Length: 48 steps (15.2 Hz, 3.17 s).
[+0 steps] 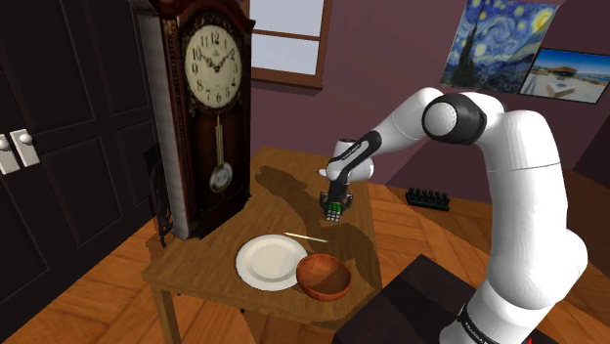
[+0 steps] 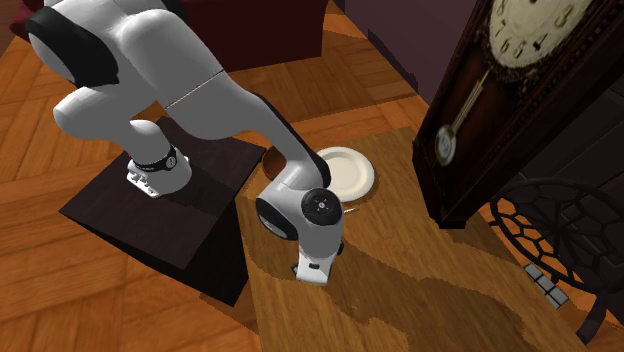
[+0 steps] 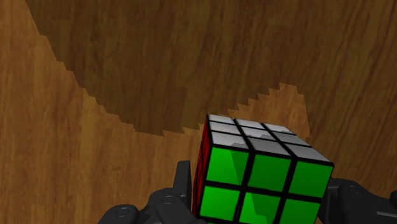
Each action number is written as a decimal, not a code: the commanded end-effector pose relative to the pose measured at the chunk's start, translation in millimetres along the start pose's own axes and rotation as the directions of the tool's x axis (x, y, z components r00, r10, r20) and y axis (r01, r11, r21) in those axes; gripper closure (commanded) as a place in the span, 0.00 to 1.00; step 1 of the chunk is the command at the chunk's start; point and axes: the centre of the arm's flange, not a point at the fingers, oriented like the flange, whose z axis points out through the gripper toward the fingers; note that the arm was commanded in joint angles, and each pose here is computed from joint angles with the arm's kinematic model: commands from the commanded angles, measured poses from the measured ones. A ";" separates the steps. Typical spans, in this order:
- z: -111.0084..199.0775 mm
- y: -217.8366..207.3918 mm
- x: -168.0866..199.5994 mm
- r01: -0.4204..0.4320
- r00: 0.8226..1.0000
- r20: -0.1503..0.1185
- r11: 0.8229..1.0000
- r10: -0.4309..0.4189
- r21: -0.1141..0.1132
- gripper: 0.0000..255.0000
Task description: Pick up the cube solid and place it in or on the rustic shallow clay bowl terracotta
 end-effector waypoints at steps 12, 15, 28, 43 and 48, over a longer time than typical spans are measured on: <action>-68.6 0.2 0.3 0.000 1.000 0.000 1.000 0.000 0.000 1.00; -84.4 0.2 0.3 0.000 1.000 0.000 1.000 0.000 0.000 1.00; -135.5 -11.3 -37.5 0.000 1.000 0.000 1.000 0.000 0.000 1.00; -135.0 -69.0 -226.9 0.000 1.000 0.000 1.000 0.000 0.000 1.00; -134.9 -88.3 -290.0 0.000 1.000 0.000 1.000 0.000 0.000 1.00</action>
